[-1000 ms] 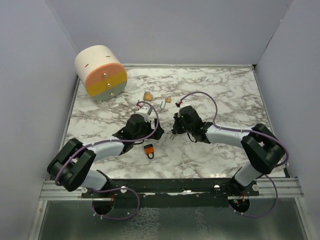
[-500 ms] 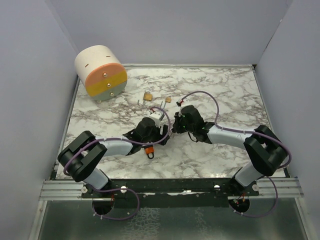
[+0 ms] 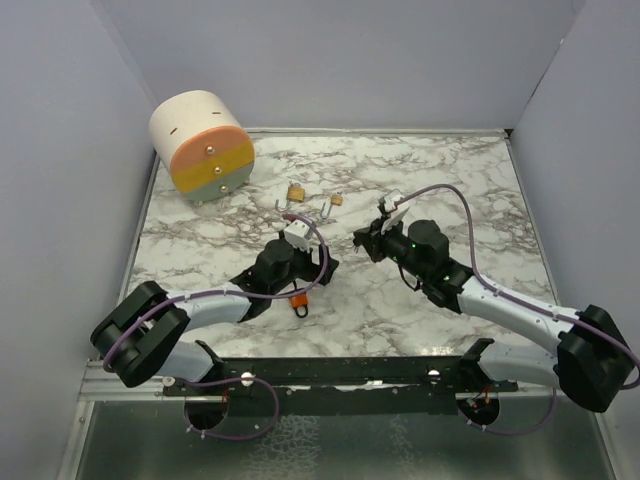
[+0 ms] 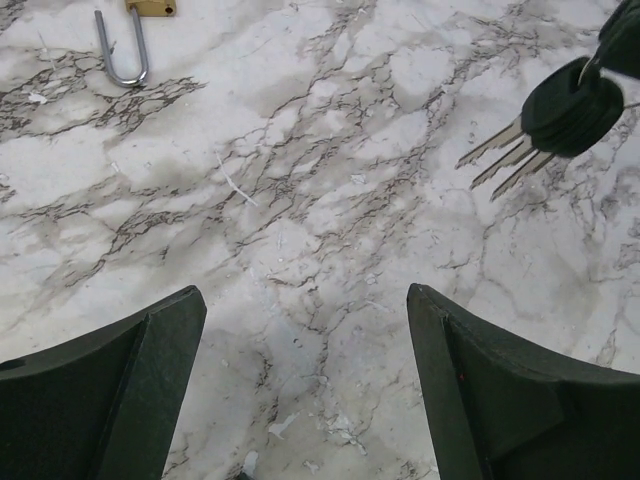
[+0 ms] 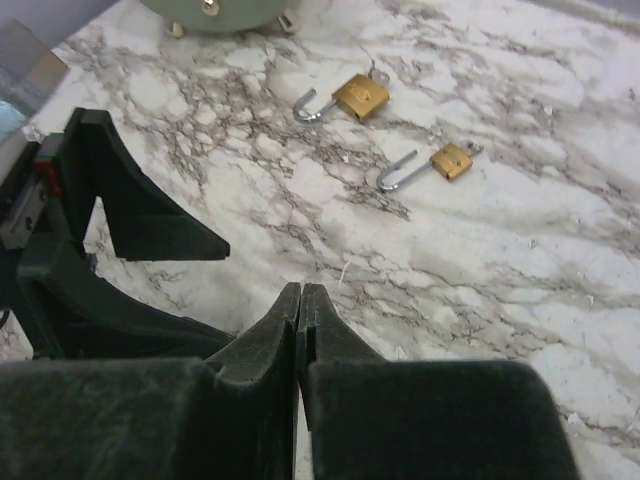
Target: Unlock with the key
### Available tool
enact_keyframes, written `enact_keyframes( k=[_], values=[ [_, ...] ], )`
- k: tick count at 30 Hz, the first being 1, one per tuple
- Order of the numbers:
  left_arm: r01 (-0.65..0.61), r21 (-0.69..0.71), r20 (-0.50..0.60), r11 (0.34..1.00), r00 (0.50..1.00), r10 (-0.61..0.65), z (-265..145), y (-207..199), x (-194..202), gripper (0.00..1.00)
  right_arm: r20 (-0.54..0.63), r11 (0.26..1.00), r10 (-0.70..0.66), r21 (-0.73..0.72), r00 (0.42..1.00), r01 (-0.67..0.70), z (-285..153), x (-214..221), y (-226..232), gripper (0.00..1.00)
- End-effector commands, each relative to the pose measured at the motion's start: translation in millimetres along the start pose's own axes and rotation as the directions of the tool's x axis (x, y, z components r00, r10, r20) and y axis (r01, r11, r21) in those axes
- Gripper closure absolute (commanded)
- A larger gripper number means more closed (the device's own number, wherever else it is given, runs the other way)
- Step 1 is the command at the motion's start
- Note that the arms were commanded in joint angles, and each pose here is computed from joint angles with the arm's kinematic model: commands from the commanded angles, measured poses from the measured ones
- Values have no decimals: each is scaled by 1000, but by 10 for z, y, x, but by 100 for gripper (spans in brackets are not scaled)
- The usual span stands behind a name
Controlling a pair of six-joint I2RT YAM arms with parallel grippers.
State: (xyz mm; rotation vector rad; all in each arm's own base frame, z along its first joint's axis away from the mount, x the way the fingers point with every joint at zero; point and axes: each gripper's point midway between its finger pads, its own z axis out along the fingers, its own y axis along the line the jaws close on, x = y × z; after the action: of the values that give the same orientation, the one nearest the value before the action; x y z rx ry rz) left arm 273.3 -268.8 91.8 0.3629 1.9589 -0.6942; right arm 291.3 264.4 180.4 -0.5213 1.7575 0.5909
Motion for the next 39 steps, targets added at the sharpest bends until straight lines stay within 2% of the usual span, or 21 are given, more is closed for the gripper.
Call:
enact_keyframes(
  k=[1,9,17,21,25,31,36,37,39],
  values=[
    [-46,148,83,988,996,33,-29,-265,-163,15,119,987,-125,-84,985,136,-97,-295,127,99],
    [-116,309,173,944,983,64,-119,-543,-259,15,120,973,-159,-151,980,176,-156,-391,249,99],
    [-158,385,254,909,965,60,-168,-693,-366,16,102,974,-129,-176,986,145,-194,-333,290,99],
    [-127,357,252,925,967,35,-123,-646,-387,16,73,982,-99,-156,992,110,-165,-276,256,99],
    [-38,223,246,974,969,-19,-138,-380,-394,17,-46,986,-91,-144,995,84,-63,-30,217,99],
    [39,76,318,996,946,-62,-431,-67,-496,17,-113,974,-95,-216,989,69,122,181,327,99],
    [61,7,345,998,937,-59,-616,86,-542,17,-213,970,-37,-242,976,-16,287,410,408,99],
    [61,1,344,998,937,-57,-642,103,-532,17,-245,972,-21,-233,969,-38,304,504,401,98],
    [66,0,351,998,934,-61,-695,116,-527,17,-302,982,19,-174,953,-74,336,695,319,89]
  ],
)
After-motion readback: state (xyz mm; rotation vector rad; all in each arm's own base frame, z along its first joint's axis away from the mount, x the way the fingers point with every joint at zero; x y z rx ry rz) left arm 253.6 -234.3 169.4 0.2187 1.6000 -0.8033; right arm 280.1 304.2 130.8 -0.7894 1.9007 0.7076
